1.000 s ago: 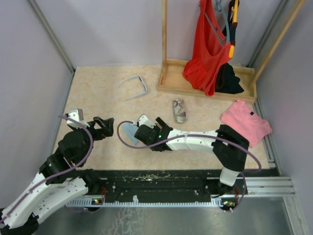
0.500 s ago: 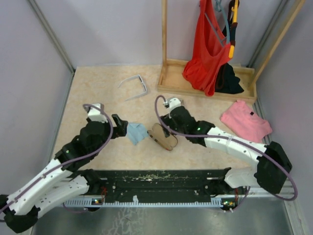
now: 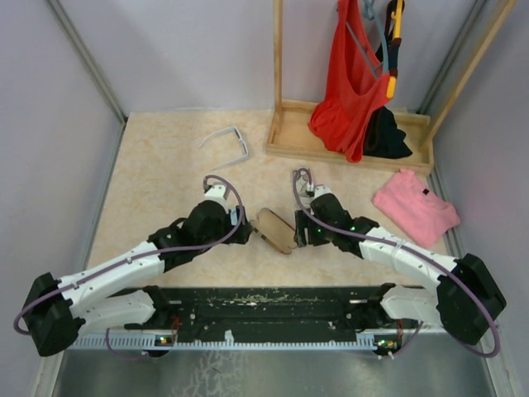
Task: Organize the sunglasses
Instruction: Place the sunglasses case at the center of the board.
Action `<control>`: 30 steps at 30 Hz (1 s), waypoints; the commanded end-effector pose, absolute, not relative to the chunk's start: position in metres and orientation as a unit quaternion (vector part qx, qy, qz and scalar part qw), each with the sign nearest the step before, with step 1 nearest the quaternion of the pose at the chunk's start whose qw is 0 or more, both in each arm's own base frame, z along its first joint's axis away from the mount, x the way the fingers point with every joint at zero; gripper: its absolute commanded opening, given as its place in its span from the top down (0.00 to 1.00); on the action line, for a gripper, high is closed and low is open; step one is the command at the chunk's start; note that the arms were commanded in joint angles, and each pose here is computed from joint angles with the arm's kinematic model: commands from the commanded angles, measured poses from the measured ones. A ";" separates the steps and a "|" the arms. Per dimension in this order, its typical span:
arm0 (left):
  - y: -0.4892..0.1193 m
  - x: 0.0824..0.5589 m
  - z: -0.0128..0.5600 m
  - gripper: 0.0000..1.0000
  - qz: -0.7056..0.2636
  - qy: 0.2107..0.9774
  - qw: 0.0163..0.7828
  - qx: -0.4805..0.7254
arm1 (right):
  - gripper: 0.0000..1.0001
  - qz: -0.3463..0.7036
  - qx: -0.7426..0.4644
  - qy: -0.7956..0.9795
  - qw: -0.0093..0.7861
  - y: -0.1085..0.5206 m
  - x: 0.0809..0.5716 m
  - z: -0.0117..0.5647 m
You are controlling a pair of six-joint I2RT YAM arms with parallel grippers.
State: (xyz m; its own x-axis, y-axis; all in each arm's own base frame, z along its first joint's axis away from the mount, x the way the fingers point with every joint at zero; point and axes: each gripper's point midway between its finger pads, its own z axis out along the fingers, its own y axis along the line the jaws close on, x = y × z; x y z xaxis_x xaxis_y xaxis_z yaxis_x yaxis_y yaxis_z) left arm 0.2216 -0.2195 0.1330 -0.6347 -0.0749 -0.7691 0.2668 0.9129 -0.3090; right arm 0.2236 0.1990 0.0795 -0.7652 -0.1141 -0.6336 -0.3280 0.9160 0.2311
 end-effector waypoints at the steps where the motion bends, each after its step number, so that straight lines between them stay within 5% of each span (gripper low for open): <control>1: -0.239 0.231 0.142 0.09 -0.228 0.863 0.445 0.078 | 0.34 0.217 -0.058 0.923 0.312 0.206 0.214 0.078; 8: -0.241 0.236 0.144 0.09 -0.223 0.859 0.453 0.086 | 0.44 0.245 -0.019 0.913 0.325 0.217 0.224 0.070; 15: -0.230 0.233 0.144 0.09 -0.217 0.856 0.463 0.071 | 0.66 0.233 -0.020 0.916 0.325 0.224 0.238 0.065; 30: -0.214 0.231 0.142 0.09 -0.201 0.855 0.474 0.058 | 0.88 0.202 -0.033 0.917 0.344 0.234 0.267 0.068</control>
